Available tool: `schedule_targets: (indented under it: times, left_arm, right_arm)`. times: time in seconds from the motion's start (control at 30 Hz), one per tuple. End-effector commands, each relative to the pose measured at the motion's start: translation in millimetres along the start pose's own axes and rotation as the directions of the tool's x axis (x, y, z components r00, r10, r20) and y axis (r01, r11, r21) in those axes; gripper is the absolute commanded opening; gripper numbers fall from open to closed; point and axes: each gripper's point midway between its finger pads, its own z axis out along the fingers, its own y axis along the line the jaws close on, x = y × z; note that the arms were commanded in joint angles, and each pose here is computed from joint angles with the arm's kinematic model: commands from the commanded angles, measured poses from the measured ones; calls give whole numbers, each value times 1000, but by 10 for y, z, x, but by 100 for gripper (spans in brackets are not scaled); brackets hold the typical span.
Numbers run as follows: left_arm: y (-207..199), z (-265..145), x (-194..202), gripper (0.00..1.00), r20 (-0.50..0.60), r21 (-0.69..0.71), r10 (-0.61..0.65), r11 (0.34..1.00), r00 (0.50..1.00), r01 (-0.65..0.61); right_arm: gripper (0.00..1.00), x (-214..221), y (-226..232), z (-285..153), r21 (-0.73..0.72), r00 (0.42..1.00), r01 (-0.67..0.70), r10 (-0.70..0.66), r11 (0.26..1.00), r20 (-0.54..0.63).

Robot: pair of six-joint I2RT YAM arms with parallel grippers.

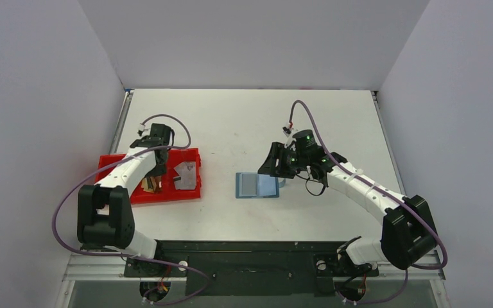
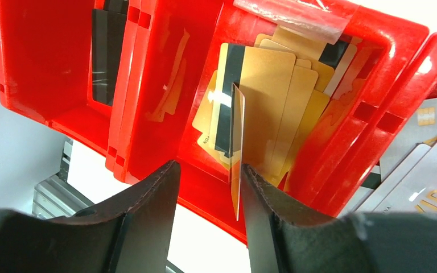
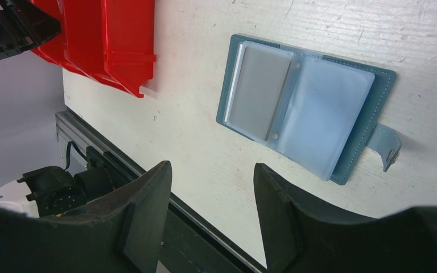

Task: Take the credit cards out of the card holder
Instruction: Place the credit card in the storage box.

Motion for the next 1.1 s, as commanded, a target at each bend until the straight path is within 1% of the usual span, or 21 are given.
schedule_targets:
  times: [0.0,0.27,0.4,0.47,0.53,0.57,0.6,0.63,0.67,0.7,0.77,0.8,0.83,0.87,0.93,0.97,1.0,1.07]
  left_arm:
    - [4,-192,-257,42,72,60,-84,995,994,79]
    - [-24,-480,-445,44,135,178,-152,976,979,127]
    - [-160,-687,-489,44,134,314,-181,940,974,131]
    - [-300,-805,-474,44,117,412,-196,902,974,132]
    - [-459,-963,-458,44,97,526,-225,838,970,142]
    - [-595,-1031,-383,45,56,595,-223,790,973,147]
    - [-675,-1112,-417,45,56,646,-243,748,969,150]
    - [-819,-1193,-325,45,7,707,-233,689,973,159]
    - [-887,-1246,-336,45,3,737,-239,657,971,160]
    - [-999,-1321,-251,45,-27,770,-219,618,975,160]
    - [-1177,-1459,-159,45,-39,812,-196,565,980,145]
    - [-1294,-1583,-112,45,-27,841,-174,529,984,116]
    - [-1363,-1625,-63,45,-45,851,-171,509,984,128]
    - [-1486,-1753,-21,45,-36,878,-151,467,988,103]
    - [-1650,-1893,65,45,-45,906,-132,413,990,96]
    - [-1697,-1892,121,45,-71,908,-129,402,989,118]
    - [-1764,-1952,134,45,-69,922,-125,372,990,111]
    - [-1841,-1970,185,45,-87,928,-125,350,988,126]
  right_arm:
    - [52,-88,119,-58,-22,999,41,-40,999,35]
    - [51,-75,99,36,15,999,45,-46,999,28]
    - [51,-57,44,99,64,998,59,-60,996,22]
    - [51,-40,6,144,93,998,63,-65,994,18]
    - [51,-32,-7,195,117,997,67,-70,991,17]
    - [51,-31,-9,216,125,997,66,-69,990,18]
    - [51,-12,-40,262,150,997,70,-74,986,18]
    - [51,-21,-38,285,160,997,69,-73,985,22]
    - [50,-13,-55,336,181,997,74,-80,981,24]
    - [50,-22,-74,360,200,996,68,-77,977,36]
    - [50,3,-71,442,221,996,73,-83,973,41]
    - [50,33,-66,499,230,995,79,-89,970,34]
    - [49,40,-80,532,245,995,80,-91,966,36]
    - [49,88,-91,604,256,995,86,-94,963,19]
    - [49,124,-118,689,283,996,86,-94,955,12]
    - [49,114,-150,712,304,995,82,-93,949,22]
    - [49,127,-159,752,315,995,85,-96,945,21]
    - [49,157,-195,815,338,995,86,-98,937,19]
